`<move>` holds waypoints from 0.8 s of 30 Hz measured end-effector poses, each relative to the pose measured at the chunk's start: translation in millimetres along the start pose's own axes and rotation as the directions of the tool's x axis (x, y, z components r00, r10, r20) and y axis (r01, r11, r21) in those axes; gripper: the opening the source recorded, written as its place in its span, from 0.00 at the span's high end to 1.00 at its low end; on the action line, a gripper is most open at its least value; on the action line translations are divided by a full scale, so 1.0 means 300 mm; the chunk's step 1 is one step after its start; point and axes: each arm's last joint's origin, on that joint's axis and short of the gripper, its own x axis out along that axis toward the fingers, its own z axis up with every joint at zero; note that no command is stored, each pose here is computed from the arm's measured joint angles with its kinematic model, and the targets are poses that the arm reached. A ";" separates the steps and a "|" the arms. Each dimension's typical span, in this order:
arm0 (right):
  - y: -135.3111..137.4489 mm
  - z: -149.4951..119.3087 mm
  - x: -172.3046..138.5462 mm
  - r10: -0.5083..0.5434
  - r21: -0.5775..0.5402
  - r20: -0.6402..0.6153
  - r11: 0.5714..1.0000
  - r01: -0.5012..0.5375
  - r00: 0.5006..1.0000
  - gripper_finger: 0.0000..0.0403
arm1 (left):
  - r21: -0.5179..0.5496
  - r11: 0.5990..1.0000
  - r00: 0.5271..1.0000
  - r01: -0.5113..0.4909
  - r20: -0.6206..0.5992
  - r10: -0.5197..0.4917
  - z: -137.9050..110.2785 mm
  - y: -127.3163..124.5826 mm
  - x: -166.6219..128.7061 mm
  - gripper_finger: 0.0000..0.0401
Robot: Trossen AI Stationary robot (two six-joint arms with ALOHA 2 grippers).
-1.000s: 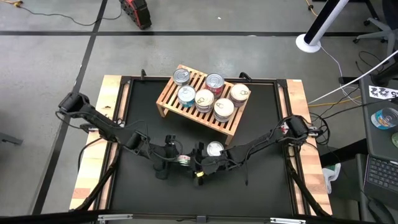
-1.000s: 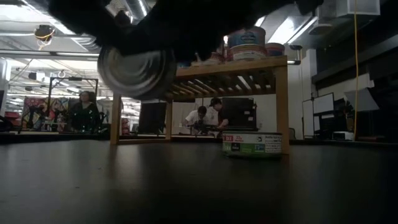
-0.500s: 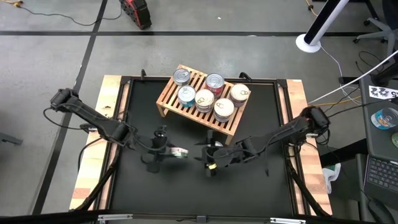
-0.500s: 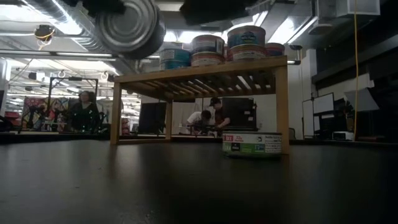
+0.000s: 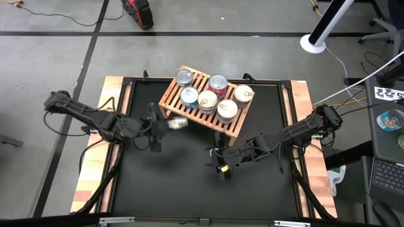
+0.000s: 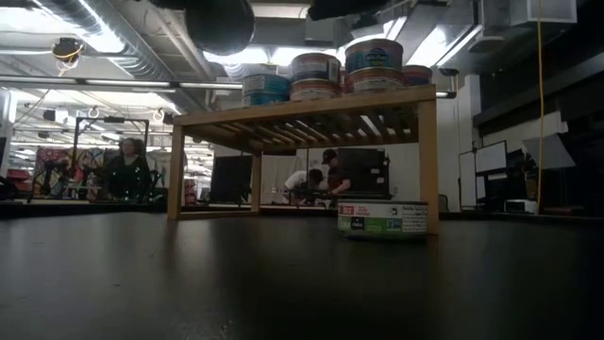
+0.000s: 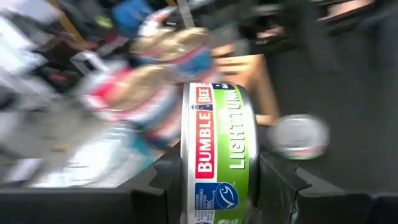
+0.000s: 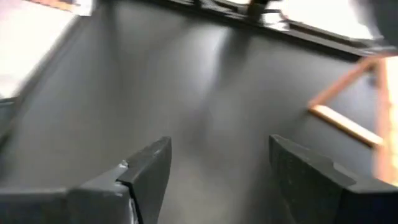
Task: Stack canned seafood by type on shelf
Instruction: Put the green tuna can aligned with the other green tuna can on the shelf
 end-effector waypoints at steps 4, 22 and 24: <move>0.013 0.000 -0.001 0.134 0.000 0.000 0.991 -0.134 0.991 0.34 | 0.124 0.978 0.985 -0.169 -0.023 0.173 -0.003 0.053 -0.011 0.64; 0.020 0.003 -0.002 0.208 0.001 0.009 0.978 -0.208 0.978 0.34 | 0.463 0.834 0.810 -0.300 -0.339 0.480 -0.123 0.171 0.134 0.63; 0.019 0.003 -0.002 0.208 0.002 0.010 0.978 -0.208 0.978 0.34 | 0.476 0.831 0.802 -0.287 -0.355 0.481 -0.131 0.167 0.156 0.63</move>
